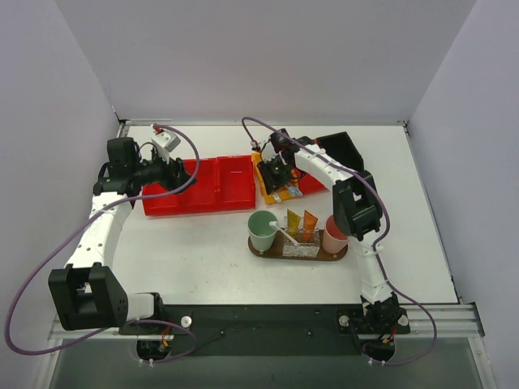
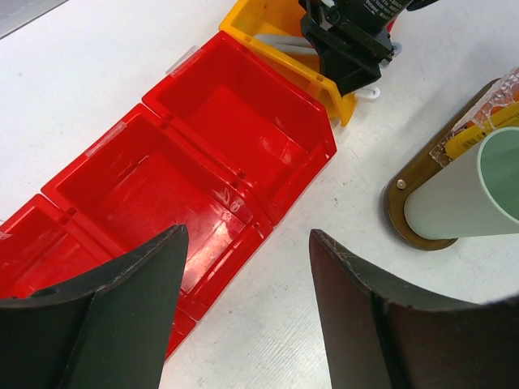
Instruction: Prepare toiletry sets of a toothbrush and toothpaste on the tray
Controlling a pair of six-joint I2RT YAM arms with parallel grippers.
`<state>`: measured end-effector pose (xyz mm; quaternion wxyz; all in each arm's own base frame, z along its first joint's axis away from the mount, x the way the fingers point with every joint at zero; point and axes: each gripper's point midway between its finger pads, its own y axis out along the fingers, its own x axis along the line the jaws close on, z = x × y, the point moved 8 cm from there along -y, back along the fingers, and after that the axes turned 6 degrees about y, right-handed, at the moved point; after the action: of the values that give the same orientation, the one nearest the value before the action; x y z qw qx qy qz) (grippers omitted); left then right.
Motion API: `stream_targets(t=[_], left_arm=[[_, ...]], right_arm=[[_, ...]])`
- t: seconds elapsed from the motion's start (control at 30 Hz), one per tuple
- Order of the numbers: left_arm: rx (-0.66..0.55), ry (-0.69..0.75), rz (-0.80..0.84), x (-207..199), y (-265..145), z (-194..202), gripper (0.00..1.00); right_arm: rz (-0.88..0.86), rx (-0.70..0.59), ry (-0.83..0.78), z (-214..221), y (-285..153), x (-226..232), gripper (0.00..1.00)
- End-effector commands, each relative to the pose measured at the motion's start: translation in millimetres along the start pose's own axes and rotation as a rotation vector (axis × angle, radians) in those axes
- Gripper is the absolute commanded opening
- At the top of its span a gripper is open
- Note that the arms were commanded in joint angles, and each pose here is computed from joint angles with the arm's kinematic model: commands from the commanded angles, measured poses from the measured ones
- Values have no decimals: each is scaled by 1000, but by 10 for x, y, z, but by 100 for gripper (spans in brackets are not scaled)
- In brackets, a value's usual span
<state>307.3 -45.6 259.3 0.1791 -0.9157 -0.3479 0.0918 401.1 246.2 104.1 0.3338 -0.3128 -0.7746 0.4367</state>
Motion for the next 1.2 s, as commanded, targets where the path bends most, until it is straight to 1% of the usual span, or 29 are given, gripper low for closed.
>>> stream_targets(t=[0.0, 0.27, 0.4, 0.6, 0.77, 1.03, 1.17], left_arm=[[-26, 47, -12, 32, -14, -47, 72], [-28, 57, -15, 32, -14, -35, 72], [-38, 62, -4, 16, -14, -38, 72], [-43, 62, 6, 17, -3, -40, 72], [-58, 60, 23, 17, 11, -72, 72], [-75, 71, 31, 14, 19, -103, 72], [-94, 62, 31, 43, 44, -130, 72]], right_arm=[[10, -9, -12, -68, -110, 49, 24], [18, -30, -4, -111, -208, 83, 15], [24, -24, 6, -102, -221, 84, 9], [31, -38, 7, -136, -361, 117, 4], [65, -62, 0, -190, -523, 129, 4], [125, -63, -6, -185, -718, 122, 2], [146, -83, -15, -206, -892, 150, 1]])
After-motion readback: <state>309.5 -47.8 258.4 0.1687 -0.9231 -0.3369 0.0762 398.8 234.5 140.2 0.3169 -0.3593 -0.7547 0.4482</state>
